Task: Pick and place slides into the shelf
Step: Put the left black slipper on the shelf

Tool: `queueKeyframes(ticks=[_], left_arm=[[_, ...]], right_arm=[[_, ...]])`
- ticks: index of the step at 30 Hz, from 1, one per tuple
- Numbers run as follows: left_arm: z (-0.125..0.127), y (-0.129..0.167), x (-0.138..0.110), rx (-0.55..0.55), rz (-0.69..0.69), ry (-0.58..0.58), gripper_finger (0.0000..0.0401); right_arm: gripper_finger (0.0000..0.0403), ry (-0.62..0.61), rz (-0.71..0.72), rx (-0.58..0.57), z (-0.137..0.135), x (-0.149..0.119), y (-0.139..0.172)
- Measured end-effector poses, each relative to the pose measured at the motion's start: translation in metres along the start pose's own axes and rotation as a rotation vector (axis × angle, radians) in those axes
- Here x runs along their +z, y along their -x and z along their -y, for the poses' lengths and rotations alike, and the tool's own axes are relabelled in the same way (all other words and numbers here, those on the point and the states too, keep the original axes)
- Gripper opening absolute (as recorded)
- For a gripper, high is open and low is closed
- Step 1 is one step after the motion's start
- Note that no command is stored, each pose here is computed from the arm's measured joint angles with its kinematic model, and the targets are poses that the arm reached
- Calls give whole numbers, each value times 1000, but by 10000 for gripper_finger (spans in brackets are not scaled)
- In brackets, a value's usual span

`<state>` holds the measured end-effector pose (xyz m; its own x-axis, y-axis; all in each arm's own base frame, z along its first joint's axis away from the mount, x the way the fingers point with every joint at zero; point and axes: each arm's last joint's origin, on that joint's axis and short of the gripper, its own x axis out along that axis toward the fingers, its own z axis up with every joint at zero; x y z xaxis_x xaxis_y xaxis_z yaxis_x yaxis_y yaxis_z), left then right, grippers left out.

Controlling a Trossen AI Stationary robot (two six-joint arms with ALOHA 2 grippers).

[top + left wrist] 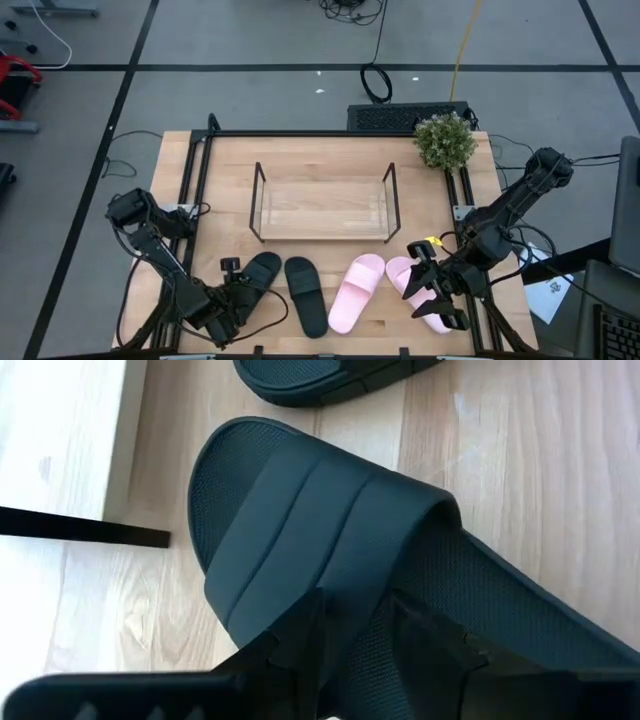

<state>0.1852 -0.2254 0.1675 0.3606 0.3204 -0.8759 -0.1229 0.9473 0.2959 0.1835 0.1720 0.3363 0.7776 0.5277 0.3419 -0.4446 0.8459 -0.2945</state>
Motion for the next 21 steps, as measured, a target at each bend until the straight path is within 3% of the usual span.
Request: queueKeyframes(ticks=[6,13,21], left_arm=[[3,2,3,-30,16,18,120],[5,5,6,-43,22,20,120],[5,5,6,-44,23,22,120]], right_arm=[[164,0,-1,-2,0,0,0],[164,5,-57,-113,3,-2,0],[164,6,-60,-110,3,-3,0]])
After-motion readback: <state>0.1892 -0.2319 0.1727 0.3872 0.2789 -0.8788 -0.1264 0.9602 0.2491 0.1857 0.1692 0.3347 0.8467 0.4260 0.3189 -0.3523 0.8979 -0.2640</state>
